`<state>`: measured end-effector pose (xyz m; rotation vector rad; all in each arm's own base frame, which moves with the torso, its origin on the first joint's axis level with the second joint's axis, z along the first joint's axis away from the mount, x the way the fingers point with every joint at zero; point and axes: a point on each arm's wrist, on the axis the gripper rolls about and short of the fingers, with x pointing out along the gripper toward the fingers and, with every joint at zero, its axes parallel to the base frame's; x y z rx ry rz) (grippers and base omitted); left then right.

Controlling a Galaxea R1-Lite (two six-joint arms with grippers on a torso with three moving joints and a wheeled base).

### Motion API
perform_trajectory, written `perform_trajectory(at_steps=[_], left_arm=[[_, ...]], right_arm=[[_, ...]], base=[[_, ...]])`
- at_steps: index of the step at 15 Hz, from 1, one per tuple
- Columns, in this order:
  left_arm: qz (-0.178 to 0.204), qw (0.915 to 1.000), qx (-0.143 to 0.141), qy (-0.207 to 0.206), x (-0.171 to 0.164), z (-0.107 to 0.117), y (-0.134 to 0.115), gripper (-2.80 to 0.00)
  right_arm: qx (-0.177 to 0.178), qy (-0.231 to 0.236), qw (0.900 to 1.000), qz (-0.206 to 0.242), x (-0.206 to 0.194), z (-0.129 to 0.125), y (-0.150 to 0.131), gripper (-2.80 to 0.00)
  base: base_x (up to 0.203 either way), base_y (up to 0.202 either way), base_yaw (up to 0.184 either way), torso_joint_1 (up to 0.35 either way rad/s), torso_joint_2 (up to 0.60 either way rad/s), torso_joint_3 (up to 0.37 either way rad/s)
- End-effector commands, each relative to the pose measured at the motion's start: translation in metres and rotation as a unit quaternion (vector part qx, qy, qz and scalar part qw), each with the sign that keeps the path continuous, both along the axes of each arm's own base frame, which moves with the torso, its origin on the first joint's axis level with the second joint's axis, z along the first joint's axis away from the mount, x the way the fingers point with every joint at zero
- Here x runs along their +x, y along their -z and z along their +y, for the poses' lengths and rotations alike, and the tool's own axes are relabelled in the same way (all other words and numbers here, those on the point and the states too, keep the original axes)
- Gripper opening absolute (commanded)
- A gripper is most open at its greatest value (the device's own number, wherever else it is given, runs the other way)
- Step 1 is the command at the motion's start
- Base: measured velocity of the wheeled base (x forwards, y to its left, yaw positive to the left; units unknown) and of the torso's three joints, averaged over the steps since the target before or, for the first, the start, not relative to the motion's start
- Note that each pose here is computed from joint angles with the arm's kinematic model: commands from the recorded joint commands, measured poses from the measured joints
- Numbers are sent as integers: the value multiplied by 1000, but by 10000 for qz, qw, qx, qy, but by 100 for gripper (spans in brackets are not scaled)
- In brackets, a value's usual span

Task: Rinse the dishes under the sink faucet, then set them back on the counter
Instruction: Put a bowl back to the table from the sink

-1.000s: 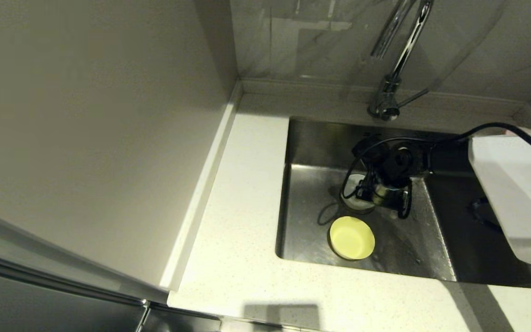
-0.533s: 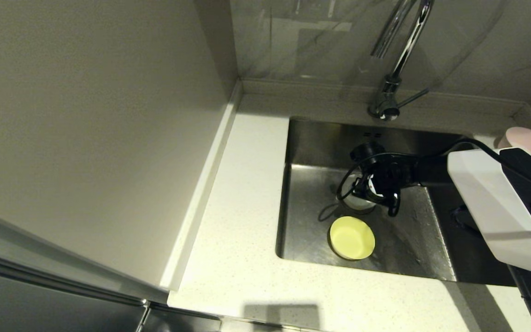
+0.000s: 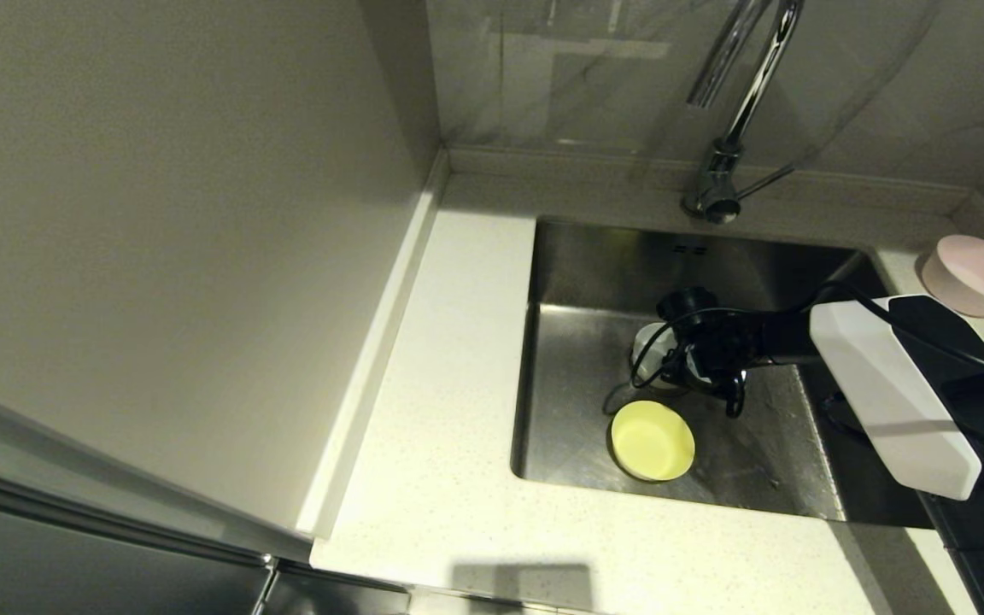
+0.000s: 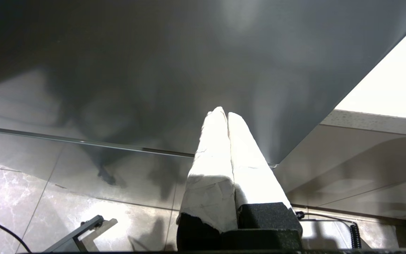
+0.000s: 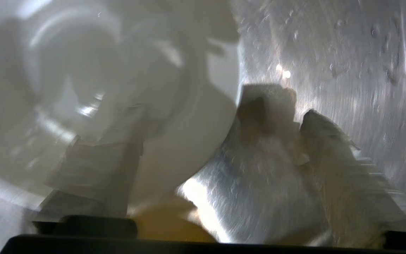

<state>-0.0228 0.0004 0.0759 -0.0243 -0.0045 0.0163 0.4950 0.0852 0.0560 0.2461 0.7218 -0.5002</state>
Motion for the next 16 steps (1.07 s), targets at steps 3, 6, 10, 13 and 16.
perform_trajectory(at_steps=[3,6,10,13,16], left_arm=[[-9,10000,-1,-2,0,0,0,-280],[-9,10000,-1,-2,0,0,0,-280],[-9,10000,-1,-2,0,0,0,-280],[-9,10000,-1,-2,0,0,0,-280],[-9,10000,-1,-2,0,0,0,-280]], right_arm=[[-170,-150,9997,61,4,-4,9,-280],[-81,-374,9993,13,6,-2,9,-280],[-53,-375,9993,-46,5,-1,3,-280],[-53,-356,9993,-126,4,-4,-8,-280],[-89,-213,9994,-254,-6,-11,-37,-280]], base=[[0,0,0,0,0,0],[0,0,0,0,0,0],[0,0,0,0,0,0],[0,0,0,0,0,0],[0,0,0,0,0,0]])
